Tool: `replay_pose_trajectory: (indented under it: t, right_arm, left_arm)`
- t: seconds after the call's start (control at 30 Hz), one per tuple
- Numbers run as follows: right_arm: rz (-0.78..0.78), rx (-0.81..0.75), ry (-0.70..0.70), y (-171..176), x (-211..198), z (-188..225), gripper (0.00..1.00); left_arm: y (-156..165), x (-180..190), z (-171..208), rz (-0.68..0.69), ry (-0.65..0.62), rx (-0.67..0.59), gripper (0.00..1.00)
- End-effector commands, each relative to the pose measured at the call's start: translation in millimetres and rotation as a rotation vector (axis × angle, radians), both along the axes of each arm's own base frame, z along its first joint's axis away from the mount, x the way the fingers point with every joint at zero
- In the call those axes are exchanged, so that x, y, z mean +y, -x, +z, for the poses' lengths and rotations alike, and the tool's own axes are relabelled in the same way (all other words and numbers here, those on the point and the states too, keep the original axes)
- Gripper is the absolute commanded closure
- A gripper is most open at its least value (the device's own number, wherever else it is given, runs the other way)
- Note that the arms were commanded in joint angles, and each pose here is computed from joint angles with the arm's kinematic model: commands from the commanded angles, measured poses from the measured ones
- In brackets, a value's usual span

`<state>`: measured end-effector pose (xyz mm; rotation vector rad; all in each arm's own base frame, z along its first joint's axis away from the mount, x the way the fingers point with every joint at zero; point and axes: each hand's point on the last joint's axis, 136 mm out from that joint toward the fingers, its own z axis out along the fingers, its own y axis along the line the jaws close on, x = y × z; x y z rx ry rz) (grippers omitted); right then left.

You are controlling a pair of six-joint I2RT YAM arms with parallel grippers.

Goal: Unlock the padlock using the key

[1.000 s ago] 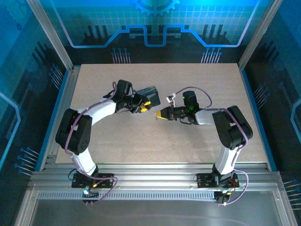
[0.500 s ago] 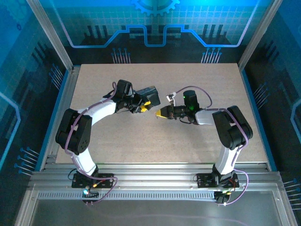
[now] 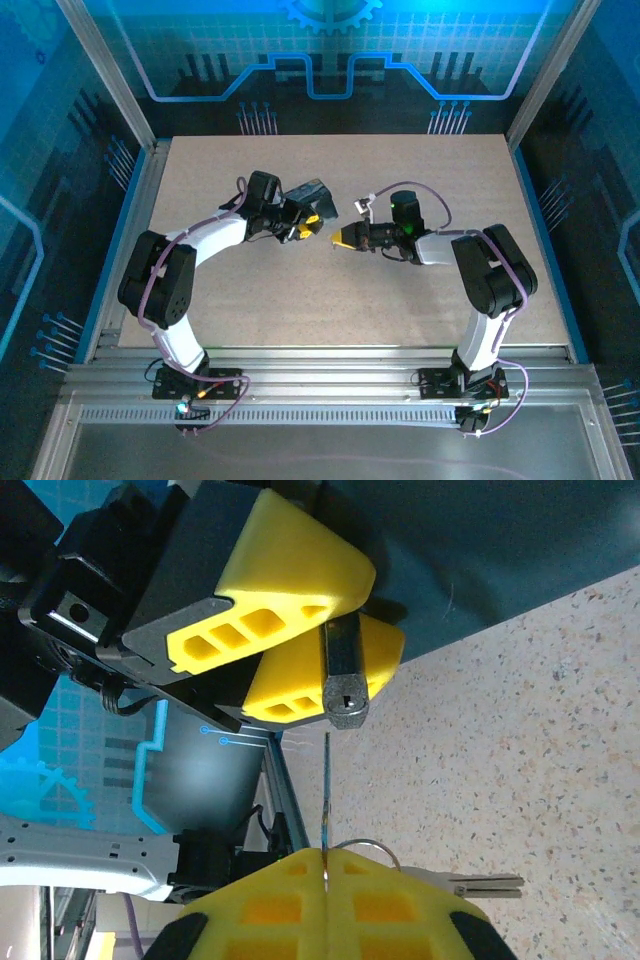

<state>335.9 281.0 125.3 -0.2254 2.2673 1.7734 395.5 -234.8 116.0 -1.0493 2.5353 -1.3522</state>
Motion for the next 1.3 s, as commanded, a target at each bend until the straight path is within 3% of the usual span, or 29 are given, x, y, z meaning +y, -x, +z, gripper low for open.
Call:
replay_pose_trajectory:
  t: [0.0,1.27]
  right_arm:
    - [-0.024,-0.002,0.0,-6,-4,-5,1.0]
    - [-0.019,-0.038,-0.015,-13,4,4,1.0]
  left_arm:
    - [1,1,14,0.021,0.034,-0.012,1.0]
    - [-1,0,15,0.038,0.054,-0.008,1.0]
